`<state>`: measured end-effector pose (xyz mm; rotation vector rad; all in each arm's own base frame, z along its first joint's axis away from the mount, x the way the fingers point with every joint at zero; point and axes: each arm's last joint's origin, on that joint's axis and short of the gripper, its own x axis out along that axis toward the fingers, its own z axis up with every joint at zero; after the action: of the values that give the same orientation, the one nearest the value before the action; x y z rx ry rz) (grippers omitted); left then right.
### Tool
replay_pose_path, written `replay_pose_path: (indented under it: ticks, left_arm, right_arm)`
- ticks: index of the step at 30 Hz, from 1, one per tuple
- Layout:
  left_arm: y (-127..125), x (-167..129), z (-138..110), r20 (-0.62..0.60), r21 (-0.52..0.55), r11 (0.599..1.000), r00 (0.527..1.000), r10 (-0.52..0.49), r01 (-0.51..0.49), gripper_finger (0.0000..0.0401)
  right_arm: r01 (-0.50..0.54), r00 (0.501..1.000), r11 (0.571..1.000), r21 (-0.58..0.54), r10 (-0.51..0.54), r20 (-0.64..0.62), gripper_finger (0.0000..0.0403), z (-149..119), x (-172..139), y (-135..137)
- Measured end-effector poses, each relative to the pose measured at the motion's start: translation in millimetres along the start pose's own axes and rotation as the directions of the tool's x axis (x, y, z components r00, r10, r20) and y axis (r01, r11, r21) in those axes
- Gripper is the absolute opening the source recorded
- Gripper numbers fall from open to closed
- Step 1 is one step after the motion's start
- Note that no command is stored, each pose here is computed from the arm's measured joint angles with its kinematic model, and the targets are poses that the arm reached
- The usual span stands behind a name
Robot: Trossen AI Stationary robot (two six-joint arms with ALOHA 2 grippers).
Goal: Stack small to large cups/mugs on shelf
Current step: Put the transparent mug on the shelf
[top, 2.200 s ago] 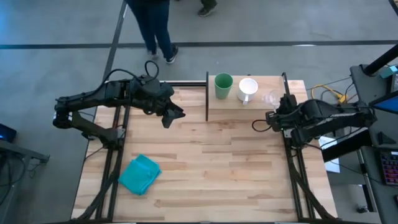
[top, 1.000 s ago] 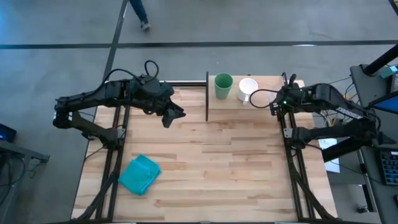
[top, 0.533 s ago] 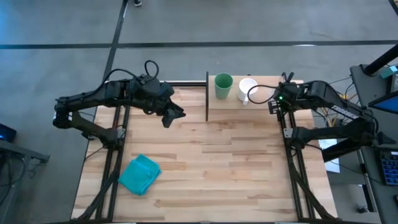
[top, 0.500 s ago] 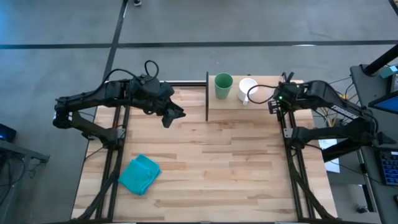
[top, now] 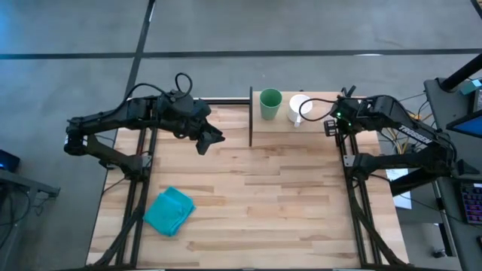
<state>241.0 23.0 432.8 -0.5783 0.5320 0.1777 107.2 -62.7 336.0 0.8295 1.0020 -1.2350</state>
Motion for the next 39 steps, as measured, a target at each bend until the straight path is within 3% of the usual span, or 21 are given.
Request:
replay_pose_path:
  ticks: [8,23,39]
  left_arm:
    - [0,0,0,0.000,0.000,1.000,1.000,0.001,-0.001,0.0121]
    - [0,0,0,0.000,0.000,1.000,1.000,0.000,0.000,0.0121]
    - [0,0,0,-0.001,-0.001,1.000,1.000,0.000,0.000,0.0121]
  right_arm:
    - [0.007,0.999,1.000,-0.006,-0.007,0.041,0.0068,2,1,2]
    - [0.087,0.979,0.996,0.022,-0.090,0.182,0.0068,14,4,4]
    - [0.090,0.979,0.996,-0.023,-0.084,0.185,0.0071,20,7,8]
